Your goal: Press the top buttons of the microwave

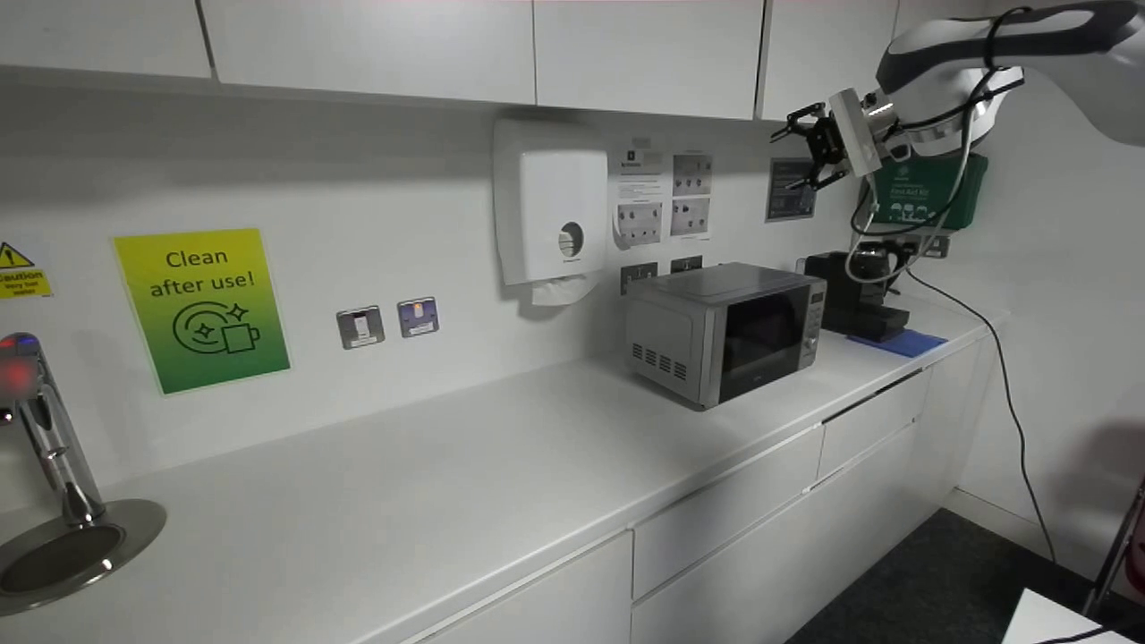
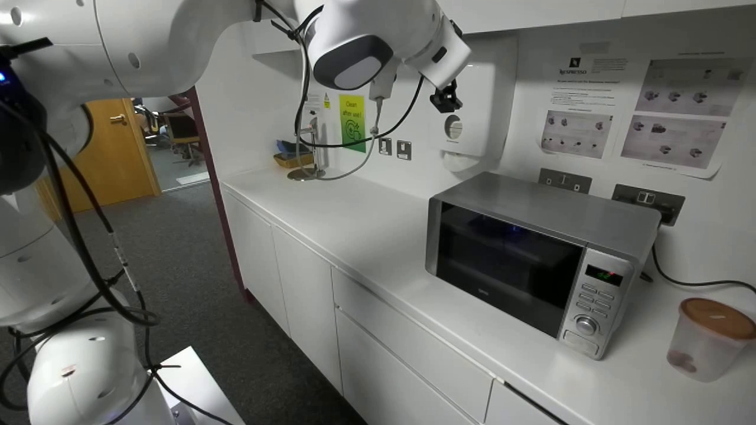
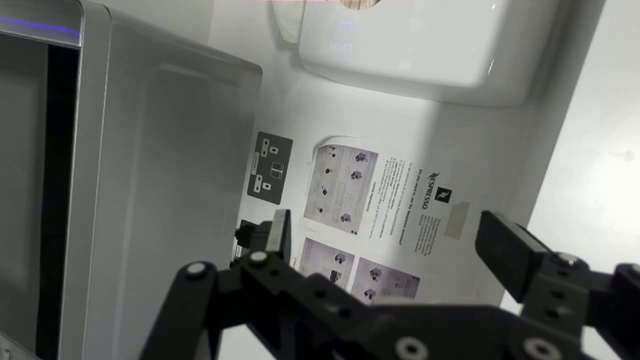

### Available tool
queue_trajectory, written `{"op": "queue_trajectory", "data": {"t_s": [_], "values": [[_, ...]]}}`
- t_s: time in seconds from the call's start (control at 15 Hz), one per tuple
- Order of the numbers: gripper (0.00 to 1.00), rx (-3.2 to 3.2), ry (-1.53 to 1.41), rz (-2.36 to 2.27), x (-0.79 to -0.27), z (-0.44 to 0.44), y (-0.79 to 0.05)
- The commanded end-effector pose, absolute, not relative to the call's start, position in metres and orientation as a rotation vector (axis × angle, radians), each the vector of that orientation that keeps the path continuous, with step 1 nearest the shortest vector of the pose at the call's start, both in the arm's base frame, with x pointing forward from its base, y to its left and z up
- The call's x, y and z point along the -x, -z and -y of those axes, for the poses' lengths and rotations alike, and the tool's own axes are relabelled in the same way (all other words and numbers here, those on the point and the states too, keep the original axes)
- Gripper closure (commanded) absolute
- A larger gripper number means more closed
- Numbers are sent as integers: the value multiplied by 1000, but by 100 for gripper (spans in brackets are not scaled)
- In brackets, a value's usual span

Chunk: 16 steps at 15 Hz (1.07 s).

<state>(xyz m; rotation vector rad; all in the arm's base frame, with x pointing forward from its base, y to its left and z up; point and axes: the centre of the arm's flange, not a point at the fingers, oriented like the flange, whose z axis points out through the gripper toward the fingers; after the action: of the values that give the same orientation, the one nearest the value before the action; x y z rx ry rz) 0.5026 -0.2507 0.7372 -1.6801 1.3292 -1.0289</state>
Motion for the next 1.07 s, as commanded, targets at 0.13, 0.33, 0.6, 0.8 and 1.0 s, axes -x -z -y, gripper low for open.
{"op": "queue_trajectory", "data": {"t_s": [0.13,0.33,0.6,0.8,1.0], "values": [[0,1629,1032,-1322,-501,266,-738],[0,1542,1052,-1325,-487,290,-729],[0,1475,1125,-1255,-473,322,-711],[0,1474,1187,-1225,-473,347,-687],[0,1498,1236,-1203,-476,364,-658]]}}
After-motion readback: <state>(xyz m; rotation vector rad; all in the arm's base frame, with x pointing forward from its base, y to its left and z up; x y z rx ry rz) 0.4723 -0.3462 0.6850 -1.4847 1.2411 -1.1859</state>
